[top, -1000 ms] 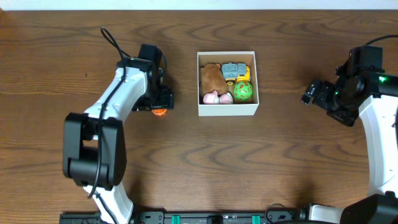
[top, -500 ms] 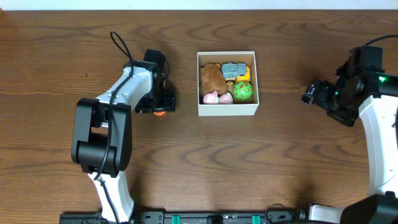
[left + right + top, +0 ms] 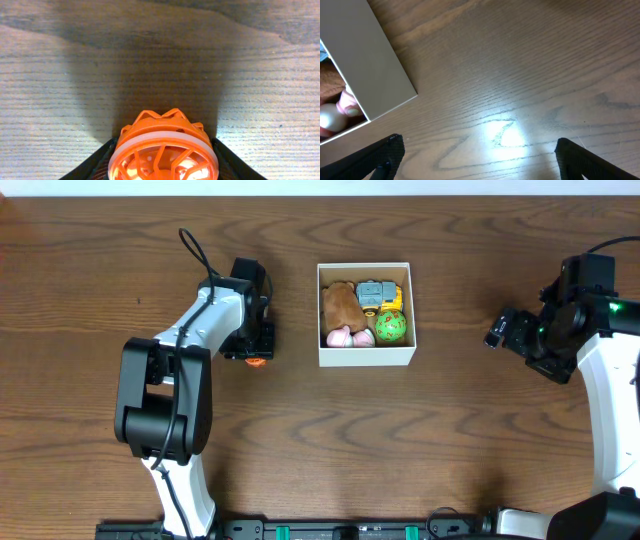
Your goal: Pack container
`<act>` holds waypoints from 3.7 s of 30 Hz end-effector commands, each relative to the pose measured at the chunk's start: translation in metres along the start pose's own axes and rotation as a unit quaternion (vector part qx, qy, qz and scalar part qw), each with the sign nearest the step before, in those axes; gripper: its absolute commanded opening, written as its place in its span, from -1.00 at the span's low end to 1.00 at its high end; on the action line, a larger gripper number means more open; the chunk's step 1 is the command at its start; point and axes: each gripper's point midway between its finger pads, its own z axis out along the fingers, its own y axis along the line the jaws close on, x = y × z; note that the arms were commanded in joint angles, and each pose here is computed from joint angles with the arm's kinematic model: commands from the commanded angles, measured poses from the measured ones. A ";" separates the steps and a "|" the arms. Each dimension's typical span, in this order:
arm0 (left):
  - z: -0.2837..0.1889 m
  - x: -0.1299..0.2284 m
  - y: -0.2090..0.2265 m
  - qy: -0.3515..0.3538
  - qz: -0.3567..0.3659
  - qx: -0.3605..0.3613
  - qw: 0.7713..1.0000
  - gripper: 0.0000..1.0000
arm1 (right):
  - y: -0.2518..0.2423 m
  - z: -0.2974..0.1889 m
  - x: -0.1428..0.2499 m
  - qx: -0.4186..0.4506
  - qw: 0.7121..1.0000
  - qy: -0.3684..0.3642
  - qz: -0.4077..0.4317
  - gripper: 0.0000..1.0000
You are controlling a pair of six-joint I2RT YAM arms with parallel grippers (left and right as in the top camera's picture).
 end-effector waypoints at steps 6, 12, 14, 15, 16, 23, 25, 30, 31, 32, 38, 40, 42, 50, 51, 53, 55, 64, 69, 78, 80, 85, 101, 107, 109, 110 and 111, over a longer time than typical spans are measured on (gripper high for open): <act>-0.048 -0.009 -0.006 -0.022 0.006 0.010 1.000 -0.19 | -0.003 0.003 0.002 0.006 1.000 0.006 0.000 0.99; -0.144 -0.017 -0.026 -0.117 0.027 0.034 0.992 -0.20 | -0.003 0.003 0.001 0.006 1.000 0.005 0.000 0.98; -0.175 -0.017 -0.047 -0.166 0.051 0.056 0.983 -0.21 | -0.003 0.003 0.001 0.006 1.000 0.005 0.000 0.98; -0.190 -0.017 -0.059 -0.193 0.066 0.065 0.977 -0.21 | -0.003 0.003 0.000 0.005 1.000 0.004 0.000 0.99; -0.203 -0.017 -0.073 -0.218 0.083 0.074 0.970 -0.22 | -0.003 0.003 0.000 0.005 1.000 0.003 0.000 0.99; -0.234 -0.015 -0.183 -0.318 0.197 0.122 0.919 -0.22 | -0.002 0.003 -0.001 0.004 1.000 0.002 0.000 0.98; -0.218 -0.018 -0.201 -0.325 0.212 0.095 0.917 -0.22 | -0.002 0.003 0.000 0.004 1.000 0.002 0.000 0.98; -0.161 -0.030 -0.227 -0.302 0.233 0.059 0.922 -0.22 | -0.003 0.003 0.000 0.005 1.000 0.003 0.000 0.98; -0.151 -0.034 -0.229 -0.296 0.234 0.056 0.924 -0.22 | -0.003 0.003 0.000 0.005 1.000 0.003 0.000 0.98; -0.139 -0.037 -0.231 -0.290 0.234 0.053 0.926 -0.22 | -0.003 0.003 0.000 0.005 1.000 0.003 0.000 0.99; -0.102 -0.049 -0.229 -0.270 0.244 0.037 0.931 -0.21 | -0.003 0.003 0.000 0.005 1.000 0.004 0.000 0.98; -0.103 -0.051 -0.227 -0.271 0.241 0.036 0.931 -0.09 | -0.003 0.003 0.000 0.005 1.000 0.004 0.000 0.98; -0.108 -0.054 -0.223 -0.276 0.236 0.037 0.931 0.23 | -0.003 0.003 0.000 0.005 1.000 0.003 0.000 0.99; -0.172 -0.054 -0.212 -0.329 0.219 0.055 0.917 0.97 | 0.010 -0.002 -0.009 -0.025 0.998 -0.023 -0.057 0.98; -0.186 -0.052 -0.206 -0.341 0.213 0.054 0.914 0.99 | 0.017 -0.005 -0.010 -0.041 0.996 -0.029 -0.072 0.98; -0.215 -0.048 -0.189 -0.364 0.198 0.039 0.909 0.96 | 0.037 -0.016 -0.009 -0.088 0.989 -0.042 -0.113 0.98; -0.250 -0.038 -0.164 -0.389 0.178 0.018 0.904 0.96 | 0.062 -0.033 -0.005 -0.145 0.973 -0.064 -0.166 0.98; -0.370 0.059 -0.021 -0.463 -0.002 -0.007 0.887 0.96 | 0.110 -0.115 0.043 -0.216 0.891 -0.177 -0.358 0.98; -0.402 0.117 0.035 -0.501 -0.060 -0.033 0.863 0.96 | 0.117 -0.158 0.072 -0.241 0.857 -0.232 -0.392 0.98; -0.422 0.173 0.061 -0.543 -0.087 -0.031 0.835 0.96 | 0.107 -0.196 0.092 -0.252 0.831 -0.293 -0.401 0.98; -0.424 0.178 0.062 -0.548 -0.088 -0.029 0.831 0.96 | 0.107 -0.198 0.093 -0.253 0.829 -0.296 -0.401 0.99; -0.425 0.179 0.062 -0.549 -0.088 -0.028 0.830 0.96 | 0.106 -0.197 0.093 -0.252 0.830 -0.294 -0.401 0.98; -0.425 0.179 0.062 -0.549 -0.088 -0.028 0.830 0.96 | 0.074 -0.195 0.064 -0.135 0.851 -0.346 -0.371 0.98; -0.425 0.179 0.062 -0.549 -0.088 -0.028 0.830 0.96 | 0.051 -0.194 0.072 -0.106 0.831 -0.413 -0.357 0.99; -0.425 0.179 0.062 -0.549 -0.088 -0.028 0.830 0.96 | 0.045 -0.183 0.079 -0.110 0.824 -0.427 -0.355 0.99; -0.425 0.179 0.062 -0.549 -0.088 -0.028 0.830 0.96 | 0.042 -0.174 0.083 -0.110 0.823 -0.430 -0.355 0.98; -0.425 0.179 0.062 -0.549 -0.088 -0.028 0.830 0.96 | 0.038 -0.165 0.087 -0.111 0.822 -0.431 -0.354 0.98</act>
